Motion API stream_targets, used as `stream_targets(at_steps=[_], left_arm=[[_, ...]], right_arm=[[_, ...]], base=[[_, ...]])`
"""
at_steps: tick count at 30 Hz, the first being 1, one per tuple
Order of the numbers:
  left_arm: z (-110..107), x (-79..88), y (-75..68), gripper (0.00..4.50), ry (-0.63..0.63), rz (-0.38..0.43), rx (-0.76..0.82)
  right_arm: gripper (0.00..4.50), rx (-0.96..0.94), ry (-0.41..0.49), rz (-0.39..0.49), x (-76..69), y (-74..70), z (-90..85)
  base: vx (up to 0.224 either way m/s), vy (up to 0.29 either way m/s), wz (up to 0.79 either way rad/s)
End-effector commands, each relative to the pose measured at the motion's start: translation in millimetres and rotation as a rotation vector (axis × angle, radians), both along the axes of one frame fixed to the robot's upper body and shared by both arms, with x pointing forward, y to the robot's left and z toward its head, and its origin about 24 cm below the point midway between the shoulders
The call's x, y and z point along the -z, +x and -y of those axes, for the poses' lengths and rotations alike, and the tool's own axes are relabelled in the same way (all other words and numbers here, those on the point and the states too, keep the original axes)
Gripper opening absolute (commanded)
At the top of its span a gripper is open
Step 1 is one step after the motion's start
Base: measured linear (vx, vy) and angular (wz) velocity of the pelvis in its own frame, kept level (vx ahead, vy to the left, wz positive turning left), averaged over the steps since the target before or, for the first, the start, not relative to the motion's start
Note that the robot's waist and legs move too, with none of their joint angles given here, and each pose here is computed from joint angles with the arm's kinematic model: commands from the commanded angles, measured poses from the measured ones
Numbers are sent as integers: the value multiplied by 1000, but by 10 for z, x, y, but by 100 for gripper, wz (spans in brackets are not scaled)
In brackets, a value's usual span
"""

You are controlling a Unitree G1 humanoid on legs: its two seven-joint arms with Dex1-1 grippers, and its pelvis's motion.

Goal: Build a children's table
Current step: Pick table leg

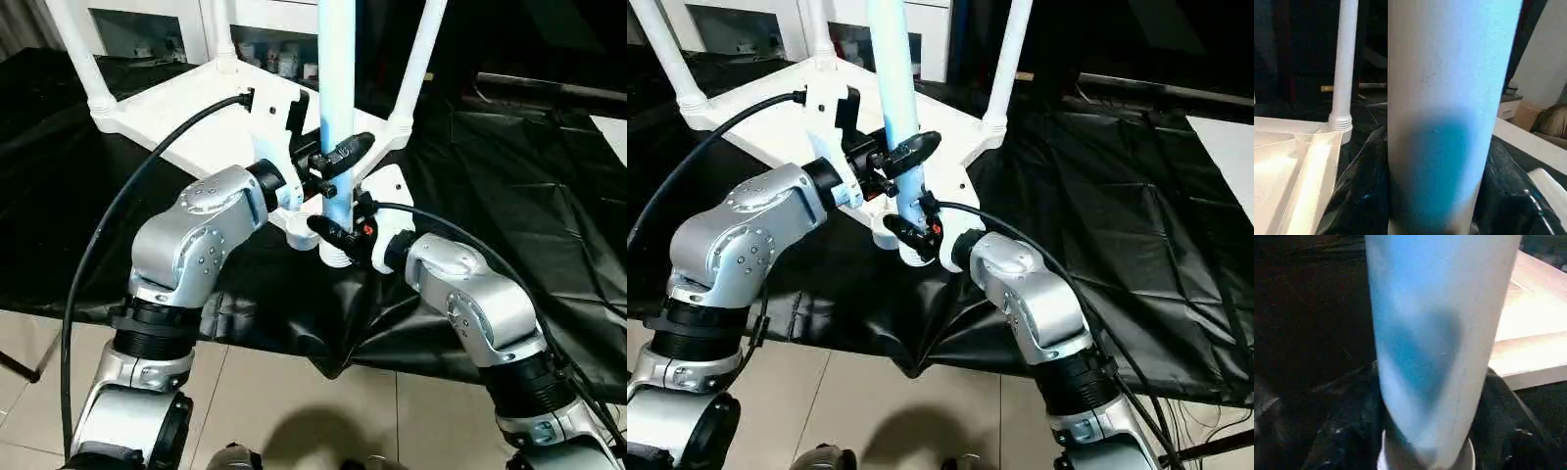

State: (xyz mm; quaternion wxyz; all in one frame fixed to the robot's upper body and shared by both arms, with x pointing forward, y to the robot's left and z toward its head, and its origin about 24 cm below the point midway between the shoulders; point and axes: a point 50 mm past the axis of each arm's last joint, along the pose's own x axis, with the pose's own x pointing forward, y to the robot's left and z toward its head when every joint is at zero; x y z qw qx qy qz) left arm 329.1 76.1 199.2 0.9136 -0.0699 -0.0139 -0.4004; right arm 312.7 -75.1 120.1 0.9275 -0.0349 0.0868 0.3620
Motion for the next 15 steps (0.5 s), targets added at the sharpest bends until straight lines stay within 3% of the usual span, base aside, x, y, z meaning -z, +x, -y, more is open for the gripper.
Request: stream_targets(at_steps=[1,5,8,10,15], left_arm=[[-5,-52,1,184,14,10,7],[13,-23,-60,184,21,-19,124],[44,-55,-163,254,-80,-72,290],[42,-152,-310,265,-235,-100,508],[-9,-143,-410,310,-285,-114,662]], right_arm=[[196,25,1,21,-22,31,60],[189,-16,26,33,-49,10,52],[188,-74,59,35,-78,-18,93],[188,-244,147,25,-141,-128,195],[187,-351,262,-19,-223,-201,295]], base=[[0,0,0],[0,0,0],[0,0,0],[0,0,0],[0,0,0]])
